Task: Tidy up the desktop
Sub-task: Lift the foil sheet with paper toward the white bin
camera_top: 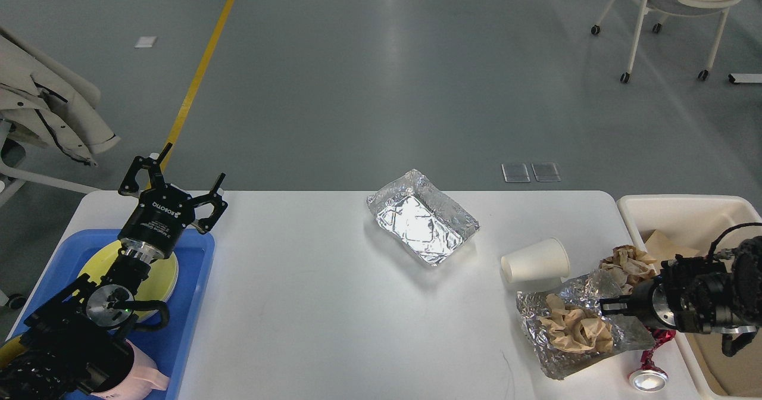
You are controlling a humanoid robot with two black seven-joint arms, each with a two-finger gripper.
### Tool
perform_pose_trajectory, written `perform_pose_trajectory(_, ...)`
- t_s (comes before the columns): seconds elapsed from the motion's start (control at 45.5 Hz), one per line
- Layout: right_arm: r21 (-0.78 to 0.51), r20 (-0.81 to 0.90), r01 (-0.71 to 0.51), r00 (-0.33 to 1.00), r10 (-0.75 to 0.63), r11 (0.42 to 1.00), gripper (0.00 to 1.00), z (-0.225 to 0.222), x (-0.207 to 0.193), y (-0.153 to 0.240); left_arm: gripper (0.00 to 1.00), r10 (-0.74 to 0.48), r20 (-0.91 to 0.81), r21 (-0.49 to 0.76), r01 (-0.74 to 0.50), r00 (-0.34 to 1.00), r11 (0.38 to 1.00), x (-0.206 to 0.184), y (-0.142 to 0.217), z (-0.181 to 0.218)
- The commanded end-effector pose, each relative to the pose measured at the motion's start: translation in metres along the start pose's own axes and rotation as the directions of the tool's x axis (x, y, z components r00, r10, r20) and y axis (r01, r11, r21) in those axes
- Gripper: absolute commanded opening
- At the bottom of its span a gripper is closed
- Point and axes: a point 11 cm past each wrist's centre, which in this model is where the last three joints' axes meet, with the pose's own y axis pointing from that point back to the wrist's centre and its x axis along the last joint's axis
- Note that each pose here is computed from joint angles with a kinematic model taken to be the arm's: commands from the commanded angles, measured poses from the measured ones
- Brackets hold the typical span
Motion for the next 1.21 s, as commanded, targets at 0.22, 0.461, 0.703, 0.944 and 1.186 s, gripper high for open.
perform_pose_trajectory(0.22,0.089,0.139,0.06,0.988,-0.073,0.994,0.0,-0.006,0.025,0.081,1.0,0.001,0.0,0.0,-0.001,1.0,1.0,0.0,0.0,0.0)
perform_pose_trajectory(0.461,0.203,0.153,0.054,0.984,-0.086,0.978,0.0,-0.032,0.109,0.235,1.0,0.001,0.0,0.0,-0.001,1.0,1.0,0.0,0.0,0.0)
perform_pose_trajectory(0.703,0.308,0.154,0.031,0.985,-0.082,0.951,0.0,-0.058,0.162,0.351,1.0,0.001,0.0,0.0,-0.001,1.0,1.0,0.0,0.0,0.0)
perform_pose_trajectory(0.944,0.284,0.137,0.017,0.989,-0.058,0.959,0.0,-0.057,0.173,0.382,1.0,0.001,0.0,-0.001,-0.001,1.0,1.0,0.0,0.0,0.0)
perform_pose_trajectory(1.186,0.004,0.156,-0.022,0.988,0.021,1.0,0.0,0.066,0.181,0.343,1.0,0.001,0.001,0.0,-0.001,1.0,1.0,0.0,0.0,0.001)
